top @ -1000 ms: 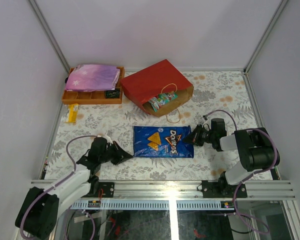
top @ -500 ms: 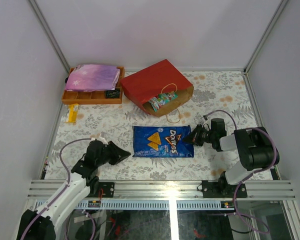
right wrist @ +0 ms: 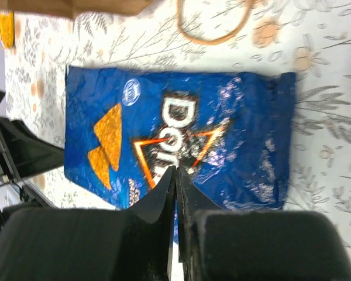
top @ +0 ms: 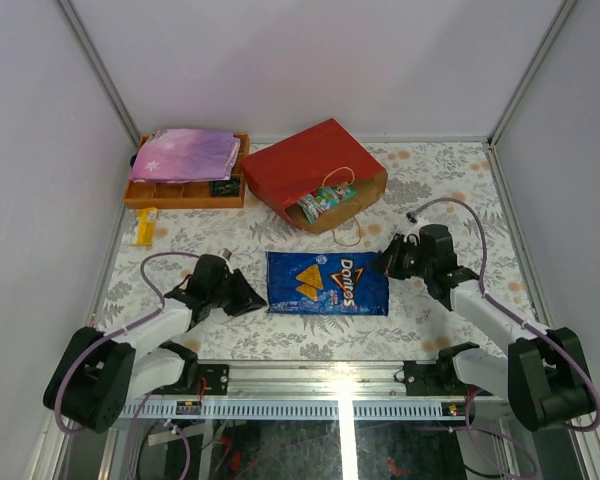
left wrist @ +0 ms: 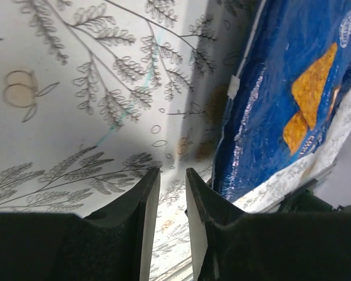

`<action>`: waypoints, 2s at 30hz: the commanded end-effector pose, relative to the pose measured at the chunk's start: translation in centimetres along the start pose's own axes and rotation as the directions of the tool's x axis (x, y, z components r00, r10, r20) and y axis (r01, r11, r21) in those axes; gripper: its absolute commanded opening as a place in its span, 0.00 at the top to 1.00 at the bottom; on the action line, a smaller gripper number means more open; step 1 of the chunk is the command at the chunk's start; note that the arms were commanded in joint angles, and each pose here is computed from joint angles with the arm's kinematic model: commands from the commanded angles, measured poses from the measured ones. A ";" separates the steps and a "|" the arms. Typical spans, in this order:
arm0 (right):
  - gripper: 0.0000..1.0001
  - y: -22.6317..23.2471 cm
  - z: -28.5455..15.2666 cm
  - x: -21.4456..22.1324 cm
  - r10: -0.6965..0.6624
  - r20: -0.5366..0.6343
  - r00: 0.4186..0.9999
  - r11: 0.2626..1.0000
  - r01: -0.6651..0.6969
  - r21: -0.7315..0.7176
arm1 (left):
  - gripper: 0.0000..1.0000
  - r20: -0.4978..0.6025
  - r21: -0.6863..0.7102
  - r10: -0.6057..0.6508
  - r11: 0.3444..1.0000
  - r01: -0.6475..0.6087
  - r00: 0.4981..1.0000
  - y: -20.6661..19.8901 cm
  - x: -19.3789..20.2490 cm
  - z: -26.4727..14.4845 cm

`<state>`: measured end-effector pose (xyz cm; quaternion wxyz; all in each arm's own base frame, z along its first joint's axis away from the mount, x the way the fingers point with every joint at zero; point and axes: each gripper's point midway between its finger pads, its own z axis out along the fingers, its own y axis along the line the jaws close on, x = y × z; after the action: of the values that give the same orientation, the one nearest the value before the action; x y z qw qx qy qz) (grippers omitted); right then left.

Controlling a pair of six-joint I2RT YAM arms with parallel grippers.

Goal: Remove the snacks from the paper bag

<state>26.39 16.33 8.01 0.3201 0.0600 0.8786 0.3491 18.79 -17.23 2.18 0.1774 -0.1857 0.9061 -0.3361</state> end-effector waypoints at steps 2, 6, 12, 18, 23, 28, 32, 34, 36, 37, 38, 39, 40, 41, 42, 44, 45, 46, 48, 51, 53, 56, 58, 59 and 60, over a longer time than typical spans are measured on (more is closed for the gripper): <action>0.93 1.5 -0.5 1.3 -0.104 -0.040 0.994 0.993 0.105 0.048 | 0.75 0.087 0.057 0.117 0.991 -0.122 0.989 -1.8 -2.6 0.6; 0.91 2.7 -0.4 1.5 -0.130 -0.051 0.990 0.991 0.132 0.037 | 0.74 0.091 0.110 0.136 0.983 -0.146 0.987 -2.9 -2.8 0.8; 0.81 4.3 0.0 2.0 -0.161 -0.083 0.983 0.986 0.164 0.029 | 0.66 0.098 0.110 0.144 0.982 -0.154 0.985 -2.2 -2.7 1.1; 0.65 8.3 2.1 3.9 -0.280 -0.134 0.951 0.959 0.283 0.007 | 0.55 0.144 0.149 0.125 0.978 -0.146 0.982 -2.4 -4.0 0.7; 0.51 12.6 6.1 6.9 -0.414 -0.211 0.886 0.904 0.427 0.021 | 0.55 0.139 0.171 0.130 0.973 -0.153 0.982 -2.0 -4.6 0.5; 0.27 14.1 10.5 8.6 -0.471 -0.267 0.840 0.855 0.510 0.097 | 0.61 0.173 0.127 0.092 0.985 -0.115 0.981 -1.0 -5.1 0.5; 0.29 11.7 12.1 8.2 -0.482 -0.308 0.820 0.798 0.556 0.233 | 0.60 0.207 0.127 0.080 0.986 -0.108 0.975 -1.3 -5.7 0.1; 0.32 9.9 12.1 8.2 -0.488 -0.337 0.805 0.756 0.582 0.298 | 0.59 0.208 0.145 0.083 0.983 -0.115 0.975 -1.7 -5.8 0.0; 0.34 8.0 11.8 8.3 -0.490 -0.361 0.794 0.716 0.602 0.353 | 0.59 0.205 0.161 0.086 0.980 -0.120 0.975 -2.1 -5.8 0.1; 0.35 7.0 11.6 8.4 -0.485 -0.374 0.791 0.701 0.607 0.374 | 0.59 0.198 0.171 0.088 0.978 -0.123 0.976 -2.1 -5.7 0.1; 0.36 6.2 11.5 8.5 -0.468 -0.385 0.796 0.700 0.600 0.388 | 0.59 0.195 0.184 0.091 0.975 -0.127 0.977 -2.3 -5.6 0.2; 0.37 5.4 11.3 8.8 -0.449 -0.392 0.803 0.707 0.587 0.394 | 0.58 0.192 0.198 0.095 0.971 -0.133 0.977 -2.4 -5.4 0.2; 0.39 4.7 11.2 8.9 -0.426 -0.392 0.815 0.723 0.567 0.395 | 0.57 0.188 0.211 0.099 0.968 -0.139 0.977 -2.5 -5.2 0.3; 0.40 4.0 11.2 9.2 -0.401 -0.393 0.827 0.740 0.546 0.393 | 0.57 0.183 0.222 0.103 0.965 -0.143 0.978 -2.6 -5.1 0.3; 0.41 3.4 11.1 9.4 -0.379 -0.393 0.838 0.758 0.525 0.387 | 0.57 0.176 0.230 0.107 0.962 -0.147 0.979 -2.7 -5.0 0.4; 0.44 2.4 11.0 9.9 -0.342 -0.397 0.852 0.786 0.491 0.376 | 0.57 0.166 0.240 0.108 0.960 -0.146 0.980 -2.8 -4.8 0.4; 0.47 2.1 11.0 10.1 -0.334 -0.397 0.855 0.800 0.480 0.360 | 0.56 0.163 0.246 0.108 0.958 -0.147 0.981 -2.9 -4.7 0.5; 0.49 2.1 11.1 10.5 -0.326 -0.399 0.857 0.820 0.466 0.332 | 0.56 0.162 0.254 0.110 0.956 -0.149 0.981 -3.0 -4.6 0.4; 0.51 2.4 11.3 11.3 -0.316 -0.405 0.858 0.856 0.442 0.268 | 0.52 0.151 0.291 0.113 0.944 -0.154 0.982 -3.5 -4.3 0.2; 0.53 3.2 11.8 12.5 -0.317 -0.432 0.844 0.888 0.424 0.177 | 0.43 0.142 0.404 0.127 0.898 -0.174 0.982 -5.5 -3.6 -0.7; 0.53 4.0 12.3 13.5 -0.327 -0.456 0.828 0.903 0.416 0.108 | 0.34 0.131 0.465 0.131 0.867 -0.178 0.983 -6.7 -3.3 -1.4; 0.52 4.8 12.7 14.3 -0.328 -0.469 0.820 0.917 0.395 0.050 | 0.30 0.072 0.516 0.153 0.840 -0.168 0.986 -8.1 -1.8 -1.5; 0.52 5.0 12.9 14.3 -0.327 -0.467 0.821 0.920 0.389 0.040 | 0.30 0.034 0.507 0.168 0.847 -0.162 0.985 -8.3 -0.6 -1.1; 0.52 5.1 13.0 14.2 -0.326 -0.466 0.822 0.921 0.387 0.039 | 0.31 0.029 0.480 0.168 0.862 -0.161 0.985 -8.0 -0.2 -0.6; 0.51 5.2 13.0 14.2 -0.327 -0.464 0.823 0.922 0.387 0.036 | 0.31 0.026 0.453 0.165 0.877 -0.159 0.986 -7.5 0.1 -0.3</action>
<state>26.76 34.40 1.69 0.2637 -0.1437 0.9195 0.2537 20.96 -20.83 6.71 0.2400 -0.0850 0.8203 -0.5121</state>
